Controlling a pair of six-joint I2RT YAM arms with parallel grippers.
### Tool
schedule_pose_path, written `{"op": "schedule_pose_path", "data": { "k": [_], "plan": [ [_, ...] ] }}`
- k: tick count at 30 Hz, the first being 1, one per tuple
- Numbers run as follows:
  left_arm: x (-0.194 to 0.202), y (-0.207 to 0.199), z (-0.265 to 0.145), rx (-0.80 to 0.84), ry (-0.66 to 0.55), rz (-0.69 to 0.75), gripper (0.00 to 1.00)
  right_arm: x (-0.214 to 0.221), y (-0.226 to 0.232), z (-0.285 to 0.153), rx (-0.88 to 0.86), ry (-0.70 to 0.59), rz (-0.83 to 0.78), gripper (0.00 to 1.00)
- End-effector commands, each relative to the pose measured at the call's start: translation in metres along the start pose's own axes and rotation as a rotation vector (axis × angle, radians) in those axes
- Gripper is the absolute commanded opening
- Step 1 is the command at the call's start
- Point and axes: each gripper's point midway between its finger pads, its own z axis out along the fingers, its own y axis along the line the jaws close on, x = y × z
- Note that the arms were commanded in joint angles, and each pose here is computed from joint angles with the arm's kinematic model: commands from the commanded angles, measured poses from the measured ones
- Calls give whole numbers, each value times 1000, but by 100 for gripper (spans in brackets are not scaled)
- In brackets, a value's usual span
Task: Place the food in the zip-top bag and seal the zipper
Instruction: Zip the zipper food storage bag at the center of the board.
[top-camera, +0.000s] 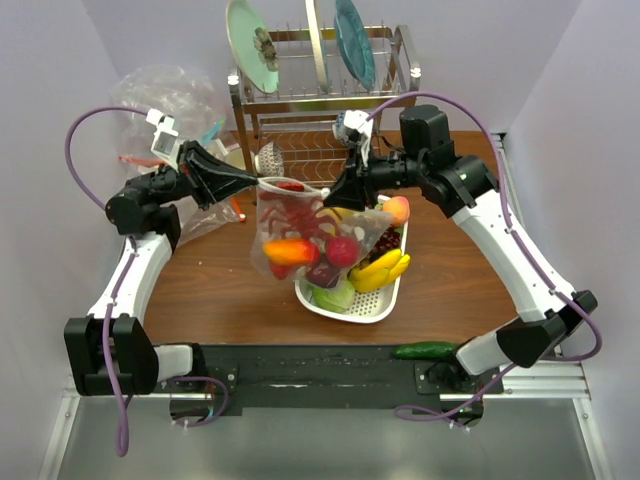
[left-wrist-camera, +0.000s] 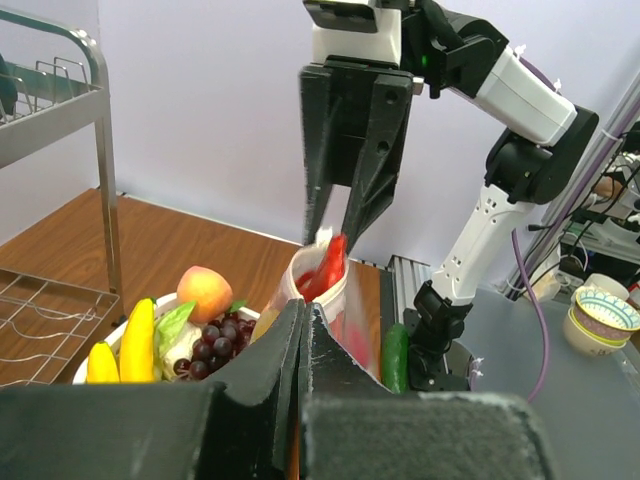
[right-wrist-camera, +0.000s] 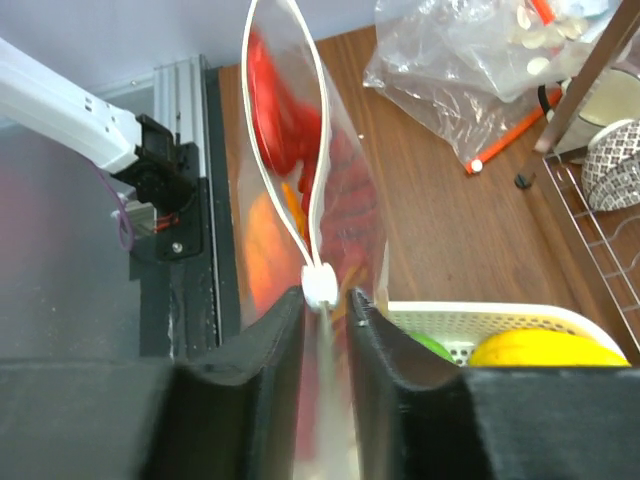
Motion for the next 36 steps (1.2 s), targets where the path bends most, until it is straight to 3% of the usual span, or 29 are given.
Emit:
{"op": "schedule_pose_path", "data": {
  "k": [1,3,9,13,19,20,23,36],
  "plan": [
    [-22,-48,1,143,-64,516,0,-21,3,6,-50,-81,-14,38],
    [-19,-46,0,135,-73,501,0,-27,4,9,-61,-110,-2,45],
    [-12,-47,-2,141,-64,493,0,-47,6,15,-110,-202,27,39],
    [-16,-49,-1,145,-62,494,0,-51,3,20,-124,-213,21,41],
    [-20,-54,0,153,-61,504,0,-57,4,27,-133,-212,19,29],
    [-20,-54,0,153,-61,506,0,-58,5,28,-136,-212,15,19],
    [-21,-52,0,149,-63,498,0,-62,10,29,-149,-215,6,3],
    [-23,-52,1,146,-67,494,0,-74,32,13,-188,-243,-58,0]
  ]
}}
